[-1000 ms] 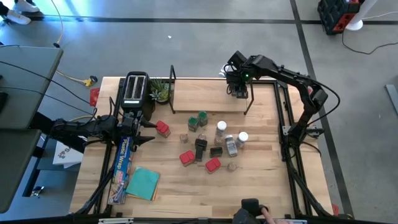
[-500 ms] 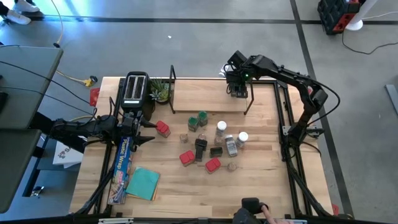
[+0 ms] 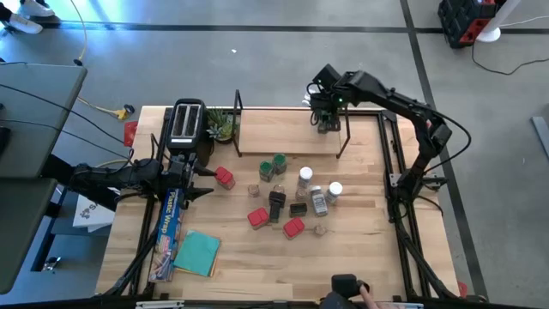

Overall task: Shelf spices
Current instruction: Put the top green seasoning bottle on the shelf aligned with the other green seasoning bottles

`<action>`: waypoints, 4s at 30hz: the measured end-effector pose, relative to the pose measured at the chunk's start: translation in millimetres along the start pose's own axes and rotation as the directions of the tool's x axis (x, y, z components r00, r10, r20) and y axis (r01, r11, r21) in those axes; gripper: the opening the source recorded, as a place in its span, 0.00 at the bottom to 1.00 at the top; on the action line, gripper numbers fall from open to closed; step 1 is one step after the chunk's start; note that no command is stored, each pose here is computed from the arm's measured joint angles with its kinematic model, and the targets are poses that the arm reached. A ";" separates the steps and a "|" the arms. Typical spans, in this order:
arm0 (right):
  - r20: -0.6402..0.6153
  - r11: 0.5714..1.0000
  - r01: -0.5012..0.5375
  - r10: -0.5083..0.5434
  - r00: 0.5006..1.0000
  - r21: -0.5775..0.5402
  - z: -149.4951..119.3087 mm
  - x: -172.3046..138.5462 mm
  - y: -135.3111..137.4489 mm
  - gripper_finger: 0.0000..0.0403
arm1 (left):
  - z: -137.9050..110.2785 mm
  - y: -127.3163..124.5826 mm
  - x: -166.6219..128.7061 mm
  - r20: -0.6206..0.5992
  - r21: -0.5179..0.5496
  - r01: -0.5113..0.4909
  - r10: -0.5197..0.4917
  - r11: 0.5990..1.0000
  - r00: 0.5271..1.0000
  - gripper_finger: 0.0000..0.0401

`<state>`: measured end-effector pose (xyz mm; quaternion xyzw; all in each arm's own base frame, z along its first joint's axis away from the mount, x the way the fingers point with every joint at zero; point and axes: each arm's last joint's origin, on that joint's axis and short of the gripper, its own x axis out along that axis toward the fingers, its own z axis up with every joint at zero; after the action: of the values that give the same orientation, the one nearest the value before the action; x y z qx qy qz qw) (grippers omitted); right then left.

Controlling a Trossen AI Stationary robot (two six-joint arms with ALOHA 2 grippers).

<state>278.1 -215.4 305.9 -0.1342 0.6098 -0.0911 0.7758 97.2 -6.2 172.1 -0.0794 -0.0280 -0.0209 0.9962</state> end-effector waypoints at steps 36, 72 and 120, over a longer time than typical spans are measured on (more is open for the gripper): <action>0.582 0.954 -0.280 0.167 0.796 0.109 123.3 46.0 167.7 0.62 | 2.0 -0.2 0.0 0.020 -0.001 0.000 0.000 1.000 1.000 0.67; 0.209 0.965 -0.010 -0.047 0.977 0.264 107.7 66.5 171.5 0.62 | 2.1 -0.4 0.0 0.022 -0.001 0.004 -0.004 1.000 1.000 0.67; 0.308 0.717 -0.338 0.179 0.935 0.610 88.4 50.4 125.3 0.62 | 2.2 -0.3 0.0 0.023 -0.009 0.003 -0.003 1.000 1.000 0.67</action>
<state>373.2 -103.5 238.9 0.2229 0.4593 -0.1724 0.8424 97.1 -6.2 174.3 -0.0842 -0.0396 -0.0218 0.9954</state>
